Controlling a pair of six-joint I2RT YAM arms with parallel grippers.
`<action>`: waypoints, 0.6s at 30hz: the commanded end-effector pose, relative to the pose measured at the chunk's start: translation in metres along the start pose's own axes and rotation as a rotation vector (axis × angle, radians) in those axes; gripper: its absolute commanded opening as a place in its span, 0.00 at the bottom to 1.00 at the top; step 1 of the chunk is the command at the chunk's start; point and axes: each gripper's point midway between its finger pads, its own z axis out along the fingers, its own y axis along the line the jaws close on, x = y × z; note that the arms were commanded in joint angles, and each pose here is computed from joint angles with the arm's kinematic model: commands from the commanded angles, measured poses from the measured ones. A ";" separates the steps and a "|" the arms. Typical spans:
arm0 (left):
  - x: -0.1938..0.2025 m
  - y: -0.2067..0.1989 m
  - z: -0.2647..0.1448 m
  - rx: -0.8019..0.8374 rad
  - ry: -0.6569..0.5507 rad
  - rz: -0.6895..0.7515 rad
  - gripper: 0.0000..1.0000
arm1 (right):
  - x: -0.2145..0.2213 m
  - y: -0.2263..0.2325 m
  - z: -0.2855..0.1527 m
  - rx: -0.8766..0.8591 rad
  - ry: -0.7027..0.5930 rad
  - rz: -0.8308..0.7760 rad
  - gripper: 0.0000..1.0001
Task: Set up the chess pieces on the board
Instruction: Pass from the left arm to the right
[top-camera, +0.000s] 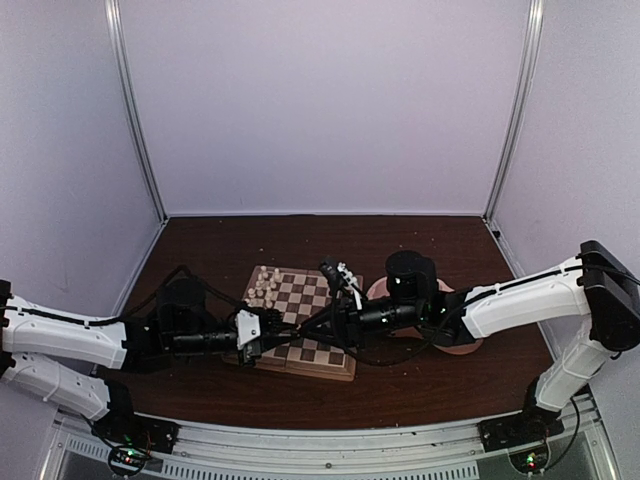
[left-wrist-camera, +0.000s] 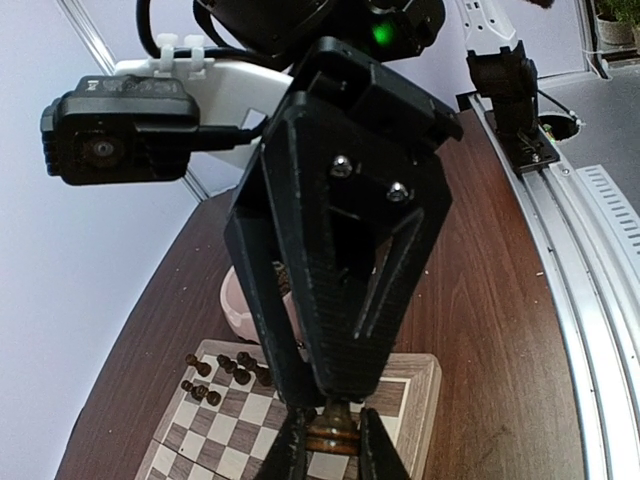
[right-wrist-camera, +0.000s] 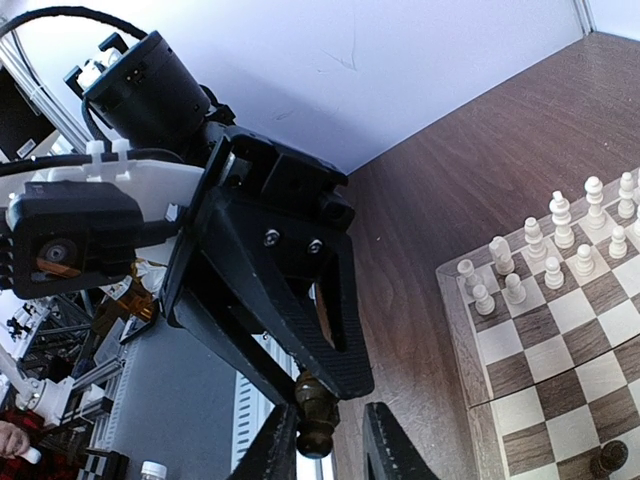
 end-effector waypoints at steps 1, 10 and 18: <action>-0.017 0.005 0.001 -0.009 -0.061 0.002 0.09 | -0.010 0.005 -0.005 -0.006 -0.038 -0.018 0.22; -0.015 0.009 0.001 -0.034 -0.046 -0.001 0.12 | -0.010 0.001 -0.004 0.014 -0.024 -0.015 0.08; -0.011 0.020 -0.001 -0.105 -0.038 -0.029 0.44 | -0.012 -0.021 -0.013 0.151 0.002 -0.013 0.03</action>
